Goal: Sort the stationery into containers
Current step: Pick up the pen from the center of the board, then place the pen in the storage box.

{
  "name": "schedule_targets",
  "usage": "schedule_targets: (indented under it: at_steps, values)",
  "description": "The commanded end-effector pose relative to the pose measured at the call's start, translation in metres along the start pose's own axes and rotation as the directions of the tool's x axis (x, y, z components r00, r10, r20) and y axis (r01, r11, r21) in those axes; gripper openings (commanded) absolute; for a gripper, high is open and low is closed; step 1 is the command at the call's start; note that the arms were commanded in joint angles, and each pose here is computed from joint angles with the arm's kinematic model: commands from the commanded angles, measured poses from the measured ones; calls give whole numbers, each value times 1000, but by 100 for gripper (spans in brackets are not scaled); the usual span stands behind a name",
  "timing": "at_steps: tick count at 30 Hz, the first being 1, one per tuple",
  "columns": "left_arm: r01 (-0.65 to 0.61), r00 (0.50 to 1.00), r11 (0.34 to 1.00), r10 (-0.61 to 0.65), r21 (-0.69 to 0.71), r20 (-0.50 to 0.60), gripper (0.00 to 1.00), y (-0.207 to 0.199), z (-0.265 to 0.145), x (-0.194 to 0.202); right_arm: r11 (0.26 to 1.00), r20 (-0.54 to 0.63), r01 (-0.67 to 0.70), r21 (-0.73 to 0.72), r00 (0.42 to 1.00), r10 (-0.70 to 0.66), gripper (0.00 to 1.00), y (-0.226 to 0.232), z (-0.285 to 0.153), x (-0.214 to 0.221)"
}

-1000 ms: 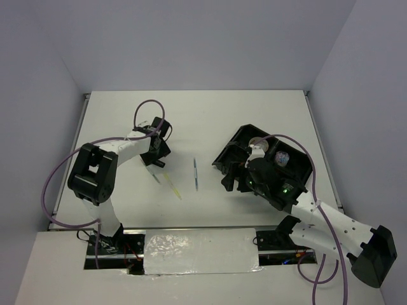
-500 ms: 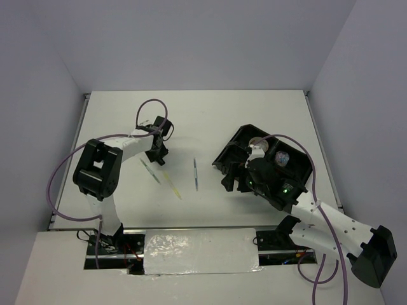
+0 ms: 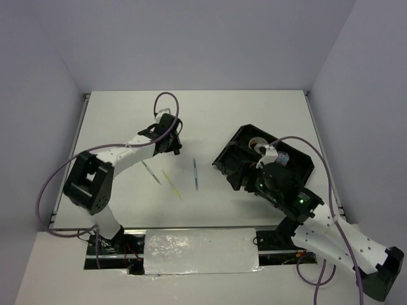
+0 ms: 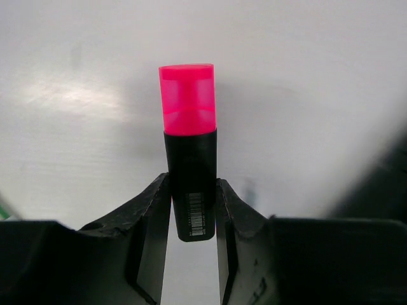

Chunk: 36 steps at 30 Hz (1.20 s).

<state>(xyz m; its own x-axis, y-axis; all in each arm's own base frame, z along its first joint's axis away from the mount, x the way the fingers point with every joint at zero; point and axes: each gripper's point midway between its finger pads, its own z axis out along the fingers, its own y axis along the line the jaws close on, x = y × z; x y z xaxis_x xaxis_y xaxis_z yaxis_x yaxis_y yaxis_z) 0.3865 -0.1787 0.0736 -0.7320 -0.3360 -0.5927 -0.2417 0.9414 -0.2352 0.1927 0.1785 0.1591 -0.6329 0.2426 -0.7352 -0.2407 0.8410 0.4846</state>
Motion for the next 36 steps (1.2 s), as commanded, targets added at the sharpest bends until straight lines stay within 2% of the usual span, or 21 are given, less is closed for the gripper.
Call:
schedule_targets:
  at_steps: [1,2,3,4,5,6,7,9,10,12,14,16,18,19,20,24,27,30,33,34,36]
  values:
    - [-169,961,931,84,323,263,0,-85,-76,-61,998,118,-60,-8,991,61,89,5,-28,-31]
    - [-215,952,898,106,385,286,0,-102,-89,-60,996,134,-80,30,988,75,89,-3,-36,-33]
    - [-288,945,822,160,491,287,0,-129,-109,-43,995,194,-102,-1,976,100,89,2,-54,-50]
    - [-375,910,744,182,553,372,0,-152,-130,-47,993,225,-116,2,968,113,89,1,-64,-58]
    - [-428,891,684,210,591,402,0,-166,-142,-40,992,237,-127,26,964,117,89,-7,-74,-58]
    - [-491,870,560,268,668,415,0,-190,-161,-15,989,312,-147,1,940,139,89,-6,-96,-77]
    - [-568,823,475,304,672,480,0,-204,-173,-12,988,324,-154,18,936,140,89,-11,-107,-78]
    - [-625,776,347,373,699,509,0,-226,-181,16,983,405,-181,13,900,160,89,-15,-140,-100]
    - [-661,736,248,398,708,548,0,-239,-194,22,982,415,-186,23,896,160,89,-21,-155,-99]
    - [-697,681,140,438,704,587,0,-265,-200,37,981,477,-195,5,862,169,89,-22,-190,-118]
    - [-697,631,6,480,717,609,0,-281,-209,69,979,512,-205,-9,840,180,89,-26,-225,-127]
    - [-716,541,-121,525,687,657,0,-298,-209,98,977,530,-212,-2,828,181,89,-33,-244,-129]
    - [-731,484,-182,541,658,688,0,-315,-201,114,976,552,-215,-34,810,197,89,-33,-263,-134]
    - [-708,464,-250,540,660,702,0,-319,-206,130,979,552,-198,-40,813,187,89,-32,-267,-134]
    - [-695,451,-272,556,666,698,0,-325,-196,142,982,549,-182,-52,816,180,89,-29,-269,-134]
    - [-683,427,-283,593,673,683,1,-341,-169,169,990,496,-132,-42,858,135,89,-23,-261,-125]
    - [-701,393,-282,613,655,685,8,-352,-154,183,995,466,-100,-30,879,102,89,-20,-257,-122]
    - [-699,391,-285,615,656,685,14,-361,-148,186,996,461,-88,-33,883,93,89,-19,-255,-121]
    - [-717,387,-264,619,645,684,36,-361,-141,185,996,465,-83,-42,880,93,89,-19,-254,-120]
    - [-728,386,-255,613,636,689,49,-361,-144,180,996,465,-81,-38,881,89,89,-19,-253,-120]
    - [-746,390,-226,614,626,686,62,-358,-138,178,997,463,-75,-31,883,81,89,-19,-251,-121]
